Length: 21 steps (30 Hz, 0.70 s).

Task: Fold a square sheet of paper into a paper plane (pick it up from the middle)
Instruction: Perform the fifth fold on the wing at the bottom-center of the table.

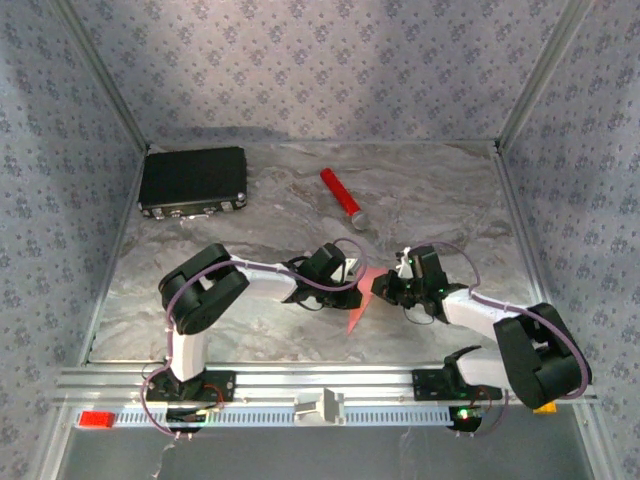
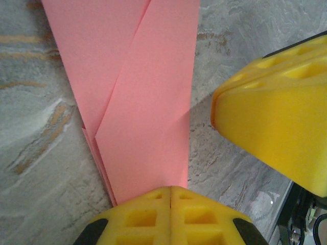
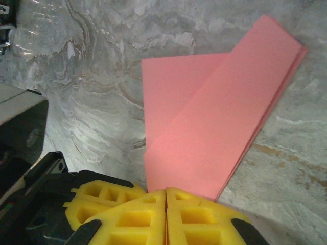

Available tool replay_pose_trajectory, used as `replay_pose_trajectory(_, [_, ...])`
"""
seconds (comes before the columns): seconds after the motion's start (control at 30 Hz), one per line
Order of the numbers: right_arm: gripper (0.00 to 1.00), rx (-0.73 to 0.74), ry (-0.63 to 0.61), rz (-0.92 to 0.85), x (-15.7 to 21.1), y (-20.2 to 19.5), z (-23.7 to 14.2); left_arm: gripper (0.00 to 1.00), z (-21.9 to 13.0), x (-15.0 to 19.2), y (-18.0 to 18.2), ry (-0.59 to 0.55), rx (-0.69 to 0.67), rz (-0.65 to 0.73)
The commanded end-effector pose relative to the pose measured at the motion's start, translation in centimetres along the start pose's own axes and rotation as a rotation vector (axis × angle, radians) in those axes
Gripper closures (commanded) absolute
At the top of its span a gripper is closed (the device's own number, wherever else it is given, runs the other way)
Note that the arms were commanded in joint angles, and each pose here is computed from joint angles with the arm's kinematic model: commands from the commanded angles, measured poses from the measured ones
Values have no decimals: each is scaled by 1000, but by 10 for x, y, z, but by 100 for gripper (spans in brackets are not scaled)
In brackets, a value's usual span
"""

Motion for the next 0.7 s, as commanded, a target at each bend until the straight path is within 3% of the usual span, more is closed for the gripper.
replay_pose_trajectory(0.0, [91,-16,11,7,3,7,3,100,2,33,20,101,-89,-58])
replay_pose_trajectory(0.37, [96,37,51,44,32,-21,7,100,4,35,21,103,-86,-63])
replay_pose_trajectory(0.67, [97,-1,60,27,36,-10,5,100,3,35,20,103,-84,-64])
Point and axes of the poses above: each hand's point on the last joint's axis, 136 mm out from that joint toward the fingers, its own z axis out along the fingers, its own y axis along the line the jaws close on, x = y × z, the point moved 3 cm from there along -z, back along the fingers, and after that the axes turned 15 degrees about z, right-handed, at the moved point
